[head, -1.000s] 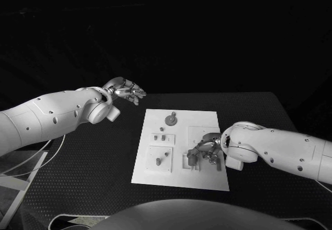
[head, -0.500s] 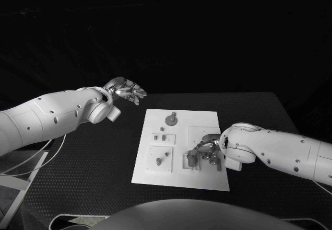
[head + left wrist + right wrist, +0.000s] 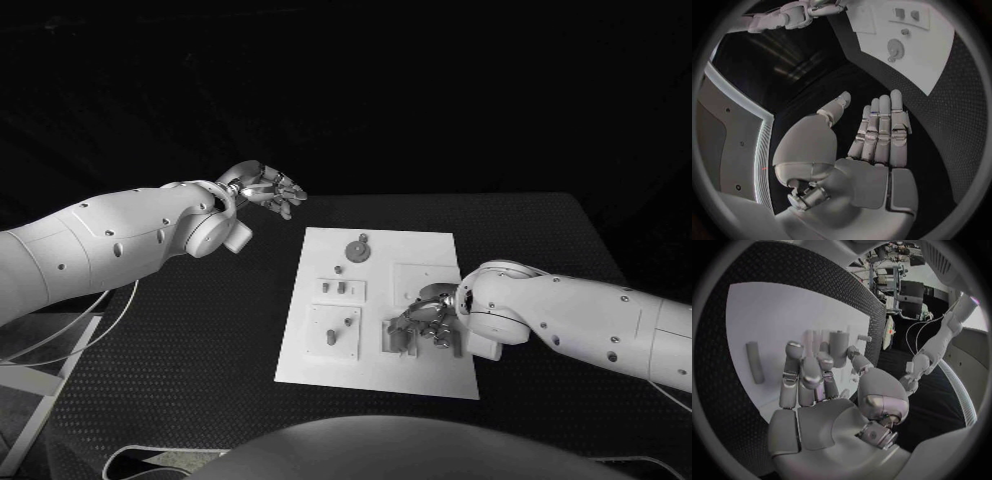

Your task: Assemble the parts on the task board

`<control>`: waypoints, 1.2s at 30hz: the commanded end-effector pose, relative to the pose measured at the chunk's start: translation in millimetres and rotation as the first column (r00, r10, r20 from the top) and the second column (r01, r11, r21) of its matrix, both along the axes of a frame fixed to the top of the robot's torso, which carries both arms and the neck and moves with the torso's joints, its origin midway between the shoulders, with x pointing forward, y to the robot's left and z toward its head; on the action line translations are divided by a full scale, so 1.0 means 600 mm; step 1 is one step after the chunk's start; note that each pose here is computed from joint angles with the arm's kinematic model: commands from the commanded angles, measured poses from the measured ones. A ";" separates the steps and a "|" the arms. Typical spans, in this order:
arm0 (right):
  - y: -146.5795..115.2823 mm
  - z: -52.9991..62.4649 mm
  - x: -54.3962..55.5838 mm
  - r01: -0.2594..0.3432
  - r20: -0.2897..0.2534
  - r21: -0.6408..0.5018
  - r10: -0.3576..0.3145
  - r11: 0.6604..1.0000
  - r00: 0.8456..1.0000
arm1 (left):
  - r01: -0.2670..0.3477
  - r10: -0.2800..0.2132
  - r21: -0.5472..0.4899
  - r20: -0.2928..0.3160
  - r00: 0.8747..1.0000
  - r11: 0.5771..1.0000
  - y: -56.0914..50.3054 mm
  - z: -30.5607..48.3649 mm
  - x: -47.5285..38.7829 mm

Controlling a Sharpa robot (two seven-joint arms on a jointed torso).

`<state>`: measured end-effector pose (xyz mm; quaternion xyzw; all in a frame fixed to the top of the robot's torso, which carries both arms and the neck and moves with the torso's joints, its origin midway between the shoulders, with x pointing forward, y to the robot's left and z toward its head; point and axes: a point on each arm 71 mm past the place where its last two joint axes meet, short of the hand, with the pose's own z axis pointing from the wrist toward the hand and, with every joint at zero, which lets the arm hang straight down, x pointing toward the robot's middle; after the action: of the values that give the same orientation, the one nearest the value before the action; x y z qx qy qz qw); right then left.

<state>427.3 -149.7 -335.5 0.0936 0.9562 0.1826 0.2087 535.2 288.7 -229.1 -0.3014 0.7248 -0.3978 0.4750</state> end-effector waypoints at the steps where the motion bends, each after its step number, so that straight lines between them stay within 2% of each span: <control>1: 0.001 -0.004 -0.001 -0.009 -0.003 -0.007 0.009 1.000 1.000 | 0.015 -0.015 -0.011 -0.004 1.000 1.000 -0.005 0.001 0.000; 36: 0.005 -0.007 -0.001 -0.001 0.018 -0.008 0.001 1.000 1.000 | 0.012 -0.012 -0.010 -0.004 1.000 1.000 -0.002 0.001 -0.001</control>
<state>426.5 -145.4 -338.8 0.0930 0.9553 0.1843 0.2119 535.1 289.2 -229.2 -0.3016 0.7254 -0.3975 0.4742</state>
